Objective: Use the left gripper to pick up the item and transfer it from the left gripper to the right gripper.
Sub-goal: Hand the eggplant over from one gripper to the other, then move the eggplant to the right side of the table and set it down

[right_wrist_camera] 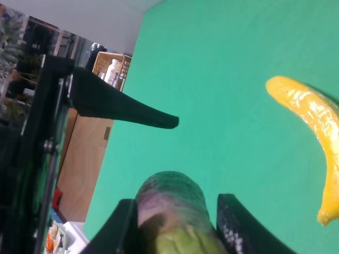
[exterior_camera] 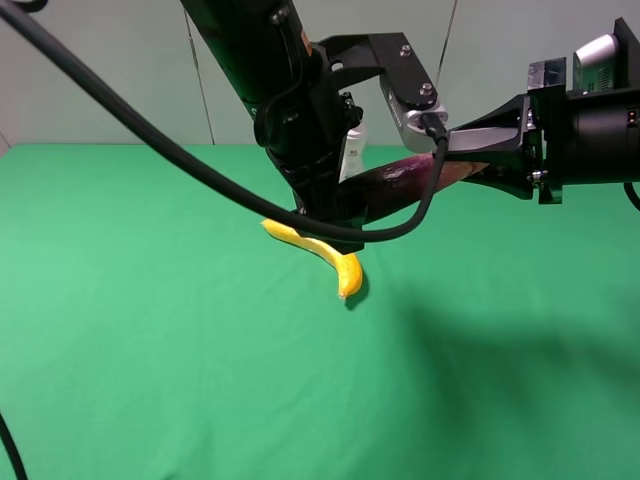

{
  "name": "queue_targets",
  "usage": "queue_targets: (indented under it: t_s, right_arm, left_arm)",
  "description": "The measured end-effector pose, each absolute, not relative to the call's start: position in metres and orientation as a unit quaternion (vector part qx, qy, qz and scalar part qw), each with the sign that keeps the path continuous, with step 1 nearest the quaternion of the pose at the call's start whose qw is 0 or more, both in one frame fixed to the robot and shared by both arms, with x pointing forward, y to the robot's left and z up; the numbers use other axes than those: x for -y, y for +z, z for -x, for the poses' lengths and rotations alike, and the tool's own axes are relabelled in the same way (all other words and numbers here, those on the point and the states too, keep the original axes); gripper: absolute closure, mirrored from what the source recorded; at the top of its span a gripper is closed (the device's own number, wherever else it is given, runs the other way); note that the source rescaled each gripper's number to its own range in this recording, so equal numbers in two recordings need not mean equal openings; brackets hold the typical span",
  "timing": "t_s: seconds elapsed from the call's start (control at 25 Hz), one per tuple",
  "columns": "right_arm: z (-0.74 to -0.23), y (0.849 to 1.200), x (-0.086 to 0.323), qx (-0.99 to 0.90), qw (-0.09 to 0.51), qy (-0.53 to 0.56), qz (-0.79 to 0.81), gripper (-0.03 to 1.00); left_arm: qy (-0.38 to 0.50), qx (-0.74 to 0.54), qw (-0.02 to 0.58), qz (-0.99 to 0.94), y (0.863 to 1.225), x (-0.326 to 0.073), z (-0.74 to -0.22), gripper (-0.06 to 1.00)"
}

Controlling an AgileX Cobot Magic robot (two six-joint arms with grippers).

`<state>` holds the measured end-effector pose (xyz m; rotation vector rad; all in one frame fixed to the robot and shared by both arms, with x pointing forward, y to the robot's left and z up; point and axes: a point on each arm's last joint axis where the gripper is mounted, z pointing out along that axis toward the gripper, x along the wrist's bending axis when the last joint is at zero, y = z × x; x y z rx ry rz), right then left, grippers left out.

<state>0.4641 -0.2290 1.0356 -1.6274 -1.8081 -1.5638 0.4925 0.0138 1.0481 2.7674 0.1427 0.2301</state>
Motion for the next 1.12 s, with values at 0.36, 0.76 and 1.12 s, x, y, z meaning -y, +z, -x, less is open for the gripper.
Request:
queue_targets:
  t_s: [0.36,0.76,1.12]
  right_arm:
    - [-0.464,1.036,0.229,0.621,0.124,-0.536,0.558,0.95]
    - [-0.464,1.036,0.229,0.621,0.124,-0.536,0.558,0.95]
    - [-0.463,1.033,0.229,0.632,0.124,-0.524,0.558,0.95]
  left_arm:
    - [0.109,-0.083,0.198,-0.971,1.092,-0.035,-0.477,-0.05]
    - [0.142,-0.2,0.158,-0.957,1.139,-0.082,-0.452,-0.05]
    - [0.162,-0.316,0.208,-0.911,1.184,-0.137,-0.407,-0.04]
